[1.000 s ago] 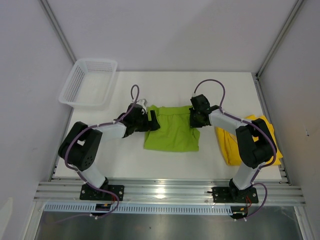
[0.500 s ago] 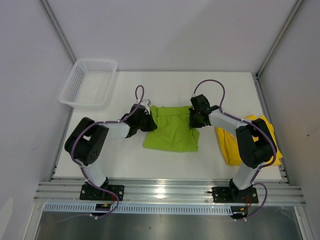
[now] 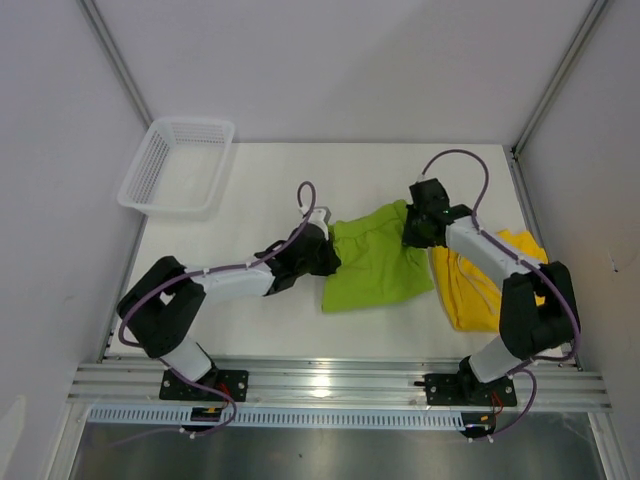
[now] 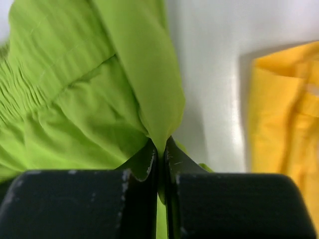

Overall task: Fold and stack the shorts
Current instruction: Neatly place the folded shorts to the corner

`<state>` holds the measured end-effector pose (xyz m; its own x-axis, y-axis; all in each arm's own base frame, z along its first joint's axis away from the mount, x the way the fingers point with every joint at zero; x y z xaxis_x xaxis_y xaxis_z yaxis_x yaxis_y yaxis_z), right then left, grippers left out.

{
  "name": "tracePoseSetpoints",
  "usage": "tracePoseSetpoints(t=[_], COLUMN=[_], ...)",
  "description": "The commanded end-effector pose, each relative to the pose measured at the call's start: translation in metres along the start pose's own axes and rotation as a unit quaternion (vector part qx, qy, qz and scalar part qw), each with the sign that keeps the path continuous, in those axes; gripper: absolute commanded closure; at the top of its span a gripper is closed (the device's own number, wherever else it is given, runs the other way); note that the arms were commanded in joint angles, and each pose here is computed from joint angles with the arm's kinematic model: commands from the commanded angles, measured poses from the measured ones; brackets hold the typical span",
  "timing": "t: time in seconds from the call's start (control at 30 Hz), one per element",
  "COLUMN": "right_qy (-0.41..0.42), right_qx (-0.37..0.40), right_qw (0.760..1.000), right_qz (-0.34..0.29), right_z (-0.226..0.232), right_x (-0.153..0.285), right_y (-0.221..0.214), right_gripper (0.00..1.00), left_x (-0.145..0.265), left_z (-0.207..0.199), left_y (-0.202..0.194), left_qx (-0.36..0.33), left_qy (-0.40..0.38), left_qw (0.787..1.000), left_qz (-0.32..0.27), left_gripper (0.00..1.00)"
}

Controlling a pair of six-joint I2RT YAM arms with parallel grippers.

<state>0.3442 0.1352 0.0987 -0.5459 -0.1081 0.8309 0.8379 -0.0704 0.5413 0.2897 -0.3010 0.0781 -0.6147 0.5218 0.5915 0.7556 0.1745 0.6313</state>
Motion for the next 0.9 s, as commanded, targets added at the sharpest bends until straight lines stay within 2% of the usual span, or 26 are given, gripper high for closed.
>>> tracePoseSetpoints(t=[0.0, 0.03, 0.07, 0.13, 0.17, 0.23, 0.27, 0.43, 0.57, 0.6, 0.67, 0.73, 0.87], right_qy=[-0.019, -0.029, -0.059, -0.097, -0.125, -0.148, -0.176, -0.284, -0.314, -0.320, -0.341, -0.344, -0.363], right_qx=[-0.050, -0.056, -0.063, -0.089, -0.103, -0.137, -0.153, -0.220, -0.255, -0.258, -0.269, -0.282, -0.305], right_qw=[0.996, 0.995, 0.992, 0.984, 0.980, 0.970, 0.963, 0.913, 0.893, 0.890, 0.878, 0.875, 0.861], right_qz=[-0.074, -0.081, -0.088, -0.116, -0.119, -0.134, -0.139, -0.191, -0.199, -0.199, -0.201, -0.193, -0.184], right_z=[-0.026, -0.034, -0.049, -0.075, -0.089, -0.114, -0.128, -0.195, -0.228, -0.233, -0.248, -0.256, -0.275], right_x=[0.045, 0.052, 0.060, 0.081, 0.087, 0.102, 0.108, 0.151, 0.160, 0.160, 0.157, 0.154, 0.155], right_y=[0.037, 0.040, 0.041, 0.049, 0.047, 0.049, 0.048, 0.046, 0.040, 0.038, 0.033, 0.028, 0.019], right_gripper=[1.00, 1.00, 1.00, 1.00, 1.00, 1.00, 1.00, 1.00, 1.00, 1.00, 1.00, 1.00, 1.00], left_x=[0.020, 0.020, 0.023, 0.017, 0.009, -0.003, -0.009, -0.027, -0.037, -0.050, -0.048, -0.061, -0.067], left_z=[-0.070, -0.079, -0.105, -0.122, -0.148, -0.160, -0.183, -0.230, -0.275, -0.273, -0.302, -0.306, -0.337], left_y=[0.031, 0.027, 0.030, 0.022, 0.021, 0.009, 0.008, -0.007, -0.015, -0.027, -0.033, -0.063, -0.076], left_qx=[0.020, 0.021, 0.033, 0.040, 0.035, 0.023, 0.009, -0.030, -0.042, -0.052, -0.060, -0.076, -0.064], left_qy=[-0.047, -0.054, -0.080, -0.095, -0.112, -0.109, -0.121, -0.133, -0.173, -0.162, -0.174, -0.169, -0.212], left_qw=[0.996, 0.996, 0.993, 0.992, 0.991, 0.993, 0.991, 0.988, 0.981, 0.983, 0.979, 0.981, 0.974], left_qz=[-0.068, -0.068, -0.077, -0.067, -0.061, -0.043, -0.051, -0.071, -0.075, -0.075, -0.081, -0.062, -0.052], left_gripper=[1.00, 1.00, 1.00, 1.00, 1.00, 1.00, 1.00, 1.00, 1.00, 1.00, 1.00, 1.00, 1.00])
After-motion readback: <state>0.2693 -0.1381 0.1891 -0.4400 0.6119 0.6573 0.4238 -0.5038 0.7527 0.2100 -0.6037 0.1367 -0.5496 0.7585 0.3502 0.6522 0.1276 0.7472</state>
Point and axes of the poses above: each gripper's point midway between its finger pads, its own x axis back along the fingers, its own z axis along the line the jaws close on, y = z × x, the point moved 1 cm from there along x, back along the fingers, and after that the axes turned 5 degrees about x, right-handed, at the moved point
